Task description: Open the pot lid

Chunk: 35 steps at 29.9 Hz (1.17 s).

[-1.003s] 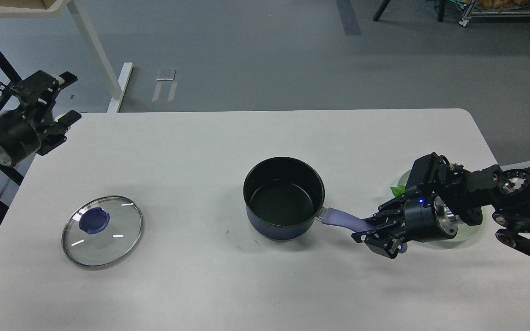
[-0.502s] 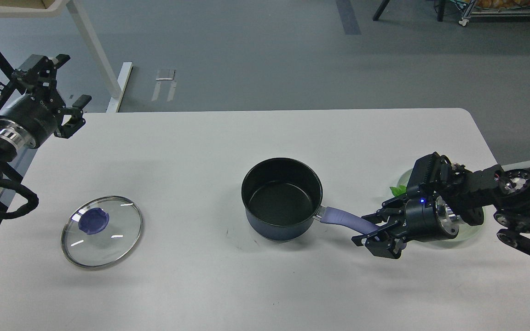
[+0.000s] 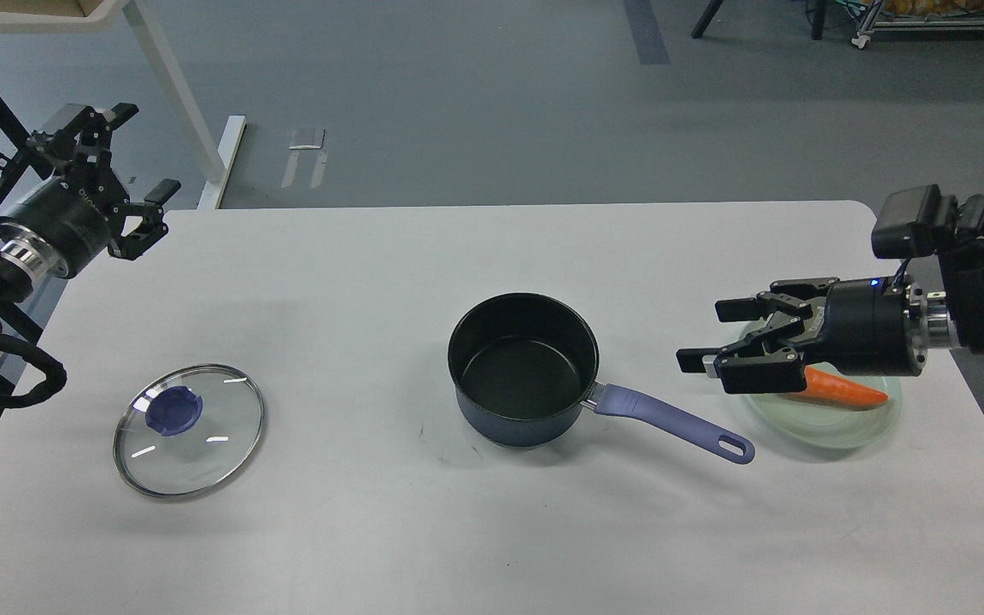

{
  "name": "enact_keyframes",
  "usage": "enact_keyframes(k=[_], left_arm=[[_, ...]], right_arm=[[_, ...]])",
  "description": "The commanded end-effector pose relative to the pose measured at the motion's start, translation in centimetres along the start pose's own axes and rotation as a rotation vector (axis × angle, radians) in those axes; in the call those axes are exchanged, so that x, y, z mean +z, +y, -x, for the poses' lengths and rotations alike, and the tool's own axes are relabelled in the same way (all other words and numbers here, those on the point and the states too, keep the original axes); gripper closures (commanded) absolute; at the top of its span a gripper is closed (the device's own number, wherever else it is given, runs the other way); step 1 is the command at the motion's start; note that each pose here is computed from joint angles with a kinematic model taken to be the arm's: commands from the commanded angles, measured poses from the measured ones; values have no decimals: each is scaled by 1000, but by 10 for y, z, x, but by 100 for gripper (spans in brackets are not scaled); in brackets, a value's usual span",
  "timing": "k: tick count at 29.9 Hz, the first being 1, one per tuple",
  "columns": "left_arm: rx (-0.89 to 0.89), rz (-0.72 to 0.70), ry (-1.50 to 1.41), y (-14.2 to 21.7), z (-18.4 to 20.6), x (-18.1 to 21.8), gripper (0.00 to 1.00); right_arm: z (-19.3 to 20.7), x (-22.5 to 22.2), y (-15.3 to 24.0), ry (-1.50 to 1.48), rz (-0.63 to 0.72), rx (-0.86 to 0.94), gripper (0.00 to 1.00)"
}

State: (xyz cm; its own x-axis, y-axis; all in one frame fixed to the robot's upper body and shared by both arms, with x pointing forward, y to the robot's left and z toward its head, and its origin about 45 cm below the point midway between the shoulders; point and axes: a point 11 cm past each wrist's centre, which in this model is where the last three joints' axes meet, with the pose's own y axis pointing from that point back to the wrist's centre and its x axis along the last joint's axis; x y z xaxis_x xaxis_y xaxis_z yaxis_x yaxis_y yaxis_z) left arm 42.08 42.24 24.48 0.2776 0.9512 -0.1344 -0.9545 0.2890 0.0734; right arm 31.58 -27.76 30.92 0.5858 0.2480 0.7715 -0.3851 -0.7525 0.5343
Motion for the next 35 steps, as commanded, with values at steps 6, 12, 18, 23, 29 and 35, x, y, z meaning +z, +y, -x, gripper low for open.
enact_keyframes(k=[6,12,18,23,29,35], left_arm=[[-7,-16,18,4,2,-9,1],[17,-36,79,9,0,-20,1],[11,-34,95,8,3,-21,1],[5,-46,160,7,12,-37,1],[-4,-61,240,8,25,-63,1],[5,-65,272,11,28,-74,1]], right_arm=[[-64,36,21,-586,-151,569,1],[-71,84,-12,-1001,-211,930,1],[-34,112,-58,-1289,-221,1062,1],[7,118,-84,-1454,-220,1135,1],[24,115,-93,-1502,-217,1129,1],[30,117,-90,-1510,-210,1130,1]])
